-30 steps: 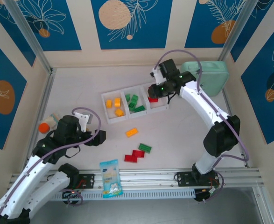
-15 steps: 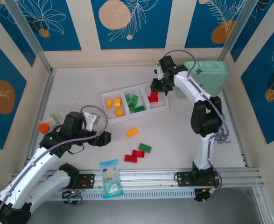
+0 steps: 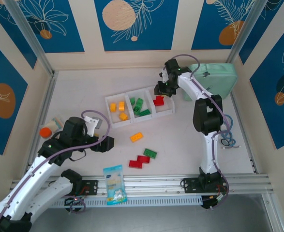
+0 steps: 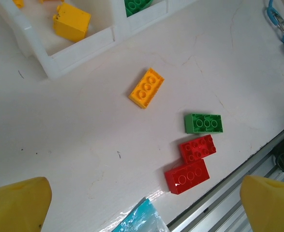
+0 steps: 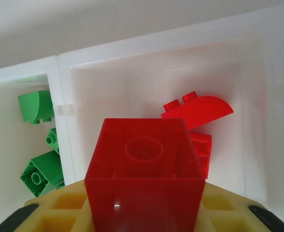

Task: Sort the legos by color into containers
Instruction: Place the lego in the container, then pick up the lego from the bottom-center of the table.

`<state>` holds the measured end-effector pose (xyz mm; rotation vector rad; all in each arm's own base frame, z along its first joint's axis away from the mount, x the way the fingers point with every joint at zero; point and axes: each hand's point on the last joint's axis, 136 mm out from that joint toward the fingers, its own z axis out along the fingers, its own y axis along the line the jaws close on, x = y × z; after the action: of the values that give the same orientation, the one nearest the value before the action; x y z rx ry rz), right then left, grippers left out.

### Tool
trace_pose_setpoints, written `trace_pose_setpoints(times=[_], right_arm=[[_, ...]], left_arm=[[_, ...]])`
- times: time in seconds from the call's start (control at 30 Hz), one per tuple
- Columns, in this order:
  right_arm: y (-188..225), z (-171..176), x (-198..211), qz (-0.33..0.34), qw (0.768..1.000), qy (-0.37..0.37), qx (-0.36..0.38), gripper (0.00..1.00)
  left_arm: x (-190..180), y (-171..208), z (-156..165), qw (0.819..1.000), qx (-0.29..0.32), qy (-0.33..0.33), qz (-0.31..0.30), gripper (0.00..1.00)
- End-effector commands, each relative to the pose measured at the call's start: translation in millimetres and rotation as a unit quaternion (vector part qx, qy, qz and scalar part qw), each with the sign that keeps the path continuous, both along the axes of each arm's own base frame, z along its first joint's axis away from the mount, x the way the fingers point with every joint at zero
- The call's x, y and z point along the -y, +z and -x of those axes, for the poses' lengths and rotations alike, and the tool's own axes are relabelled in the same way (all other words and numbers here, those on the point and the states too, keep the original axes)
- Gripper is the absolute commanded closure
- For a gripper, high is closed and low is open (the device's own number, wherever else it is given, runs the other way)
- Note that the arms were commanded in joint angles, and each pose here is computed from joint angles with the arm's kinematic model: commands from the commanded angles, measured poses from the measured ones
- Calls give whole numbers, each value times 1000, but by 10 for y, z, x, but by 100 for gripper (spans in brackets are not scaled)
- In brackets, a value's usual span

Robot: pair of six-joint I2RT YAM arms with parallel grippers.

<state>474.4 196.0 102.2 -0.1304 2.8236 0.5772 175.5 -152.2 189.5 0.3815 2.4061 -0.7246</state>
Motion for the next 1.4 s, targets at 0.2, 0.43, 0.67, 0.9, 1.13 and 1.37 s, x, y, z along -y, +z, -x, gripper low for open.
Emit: trace_pose_setpoints(times=[0.2, 0.43, 0.67, 0.9, 1.13, 1.37], right_arm=[[1, -46, -177, -47, 999, 5, -16, 49], [91, 2, -216, -54, 998, 8, -14, 32], [315, 193, -251, -55, 998, 12, -4, 16], [522, 614, -238, -59, 998, 12, 2, 6], [604, 1327, -335, -24, 995, 100, 14, 0], [384, 2225, -420, 120, 961, 248, 16, 3]], left_arm=[[-43, -20, -24, 1000, 8, 3, -14, 1], [-63, -62, -45, 1000, 0, 10, -24, 1], [-59, -85, -53, 1000, -5, 9, -27, 1], [-51, -83, -50, 1000, -6, 8, -26, 1], [-42, -77, -41, 1000, -7, 5, -22, 1], [-53, -58, -43, 1000, -4, 9, -22, 1]])
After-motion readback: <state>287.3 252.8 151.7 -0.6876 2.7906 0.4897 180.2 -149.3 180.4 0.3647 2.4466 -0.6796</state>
